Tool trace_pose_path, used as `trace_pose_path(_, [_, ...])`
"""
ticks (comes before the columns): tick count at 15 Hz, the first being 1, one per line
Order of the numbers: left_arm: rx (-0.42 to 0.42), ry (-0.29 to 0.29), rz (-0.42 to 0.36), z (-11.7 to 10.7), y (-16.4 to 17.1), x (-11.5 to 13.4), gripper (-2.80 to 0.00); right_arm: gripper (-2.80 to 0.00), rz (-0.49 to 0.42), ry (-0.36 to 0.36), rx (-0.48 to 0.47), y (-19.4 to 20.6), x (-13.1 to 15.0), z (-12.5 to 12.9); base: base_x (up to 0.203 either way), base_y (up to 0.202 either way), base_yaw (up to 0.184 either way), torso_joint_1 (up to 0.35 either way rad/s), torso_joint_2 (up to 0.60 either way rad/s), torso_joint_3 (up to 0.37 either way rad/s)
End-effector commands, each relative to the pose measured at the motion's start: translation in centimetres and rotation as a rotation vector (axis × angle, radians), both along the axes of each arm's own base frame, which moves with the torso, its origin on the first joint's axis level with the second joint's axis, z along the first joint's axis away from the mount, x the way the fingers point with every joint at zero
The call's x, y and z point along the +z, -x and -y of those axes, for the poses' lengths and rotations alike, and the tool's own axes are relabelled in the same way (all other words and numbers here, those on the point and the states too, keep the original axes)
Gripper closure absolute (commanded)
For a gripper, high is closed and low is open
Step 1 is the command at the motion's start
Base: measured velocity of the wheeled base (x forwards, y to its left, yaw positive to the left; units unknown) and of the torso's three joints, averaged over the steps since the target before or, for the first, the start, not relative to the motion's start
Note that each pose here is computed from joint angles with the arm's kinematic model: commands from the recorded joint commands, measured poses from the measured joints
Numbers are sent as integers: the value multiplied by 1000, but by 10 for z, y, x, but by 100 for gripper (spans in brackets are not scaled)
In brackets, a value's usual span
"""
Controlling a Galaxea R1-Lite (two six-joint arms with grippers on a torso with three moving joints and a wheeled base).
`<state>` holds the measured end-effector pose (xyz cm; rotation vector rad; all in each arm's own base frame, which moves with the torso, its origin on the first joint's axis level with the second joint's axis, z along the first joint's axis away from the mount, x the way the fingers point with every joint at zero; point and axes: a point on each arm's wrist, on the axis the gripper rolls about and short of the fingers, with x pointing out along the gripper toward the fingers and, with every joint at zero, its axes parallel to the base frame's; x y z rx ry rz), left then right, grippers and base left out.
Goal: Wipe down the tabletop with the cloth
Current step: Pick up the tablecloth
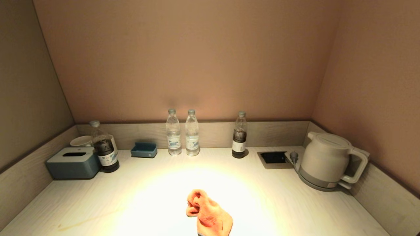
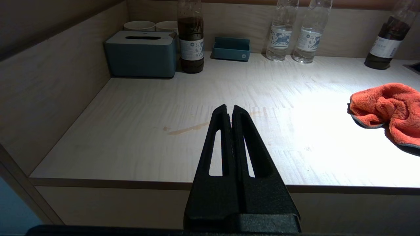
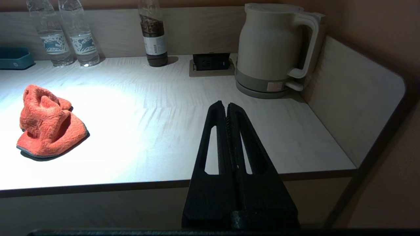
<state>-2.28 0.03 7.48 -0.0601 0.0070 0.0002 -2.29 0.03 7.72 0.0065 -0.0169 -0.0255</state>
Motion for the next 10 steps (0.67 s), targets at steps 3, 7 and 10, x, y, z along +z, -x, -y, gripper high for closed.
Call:
trace_pose_path(3, [2, 1, 1, 0, 0, 0, 0, 0, -12, -24, -1, 0, -1, 0, 0, 0, 0, 0, 0, 0])
trace_pose_path(7, [3, -10, -25, 0, 0, 1, 0, 0, -12, -24, -2, 0, -1, 0, 0, 0, 0, 0, 0, 0])
trace_pose_path(10, [-12, 48, -43, 0, -3, 33, 0, 0, -12, -24, -2, 0, -1, 0, 0, 0, 0, 0, 0, 0])
